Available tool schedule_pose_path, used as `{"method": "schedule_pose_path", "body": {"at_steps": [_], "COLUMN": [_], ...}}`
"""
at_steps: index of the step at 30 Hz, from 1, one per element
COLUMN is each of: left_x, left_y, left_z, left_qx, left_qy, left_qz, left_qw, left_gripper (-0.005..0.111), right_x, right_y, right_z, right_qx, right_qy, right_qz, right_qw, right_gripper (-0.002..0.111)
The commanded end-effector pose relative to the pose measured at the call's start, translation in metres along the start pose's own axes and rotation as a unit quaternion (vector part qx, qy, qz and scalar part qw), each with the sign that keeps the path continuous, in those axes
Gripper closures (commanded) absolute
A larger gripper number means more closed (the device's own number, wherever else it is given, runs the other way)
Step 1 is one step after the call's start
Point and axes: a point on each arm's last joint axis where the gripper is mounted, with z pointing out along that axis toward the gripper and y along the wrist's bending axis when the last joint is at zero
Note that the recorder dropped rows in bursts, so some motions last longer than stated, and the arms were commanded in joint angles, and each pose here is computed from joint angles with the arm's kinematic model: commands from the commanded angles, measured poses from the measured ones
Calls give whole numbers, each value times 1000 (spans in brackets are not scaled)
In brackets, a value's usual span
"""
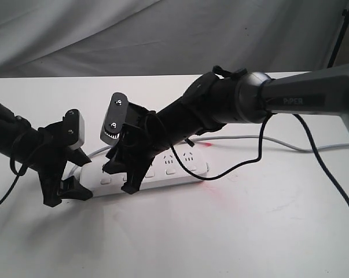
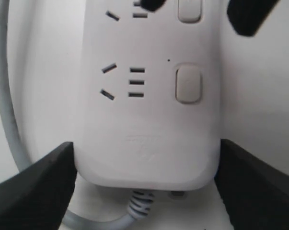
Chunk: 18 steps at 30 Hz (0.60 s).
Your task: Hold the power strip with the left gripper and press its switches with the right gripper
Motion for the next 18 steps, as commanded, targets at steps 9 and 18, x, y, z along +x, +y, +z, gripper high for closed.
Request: {"method": "schedule_pose_path", "body": {"at_steps": [9, 18], "left_x": [-3, -3], "left_y": [0, 0], "left_z": [-1, -1], "left_qx": [2, 2], "left_qy": [-3, -3], "left_qz": [2, 2], "left_qw": [1000, 1000], "left_gripper": [37, 37], "right_x": [-7, -15], "right_y": [-2, 1], "right_z": [0, 7], "right_qx": [12, 46], "right_qy": [-26, -31], "right_qz": [4, -80], "right_qw": [1000, 995], "right_gripper": [77, 77]}}
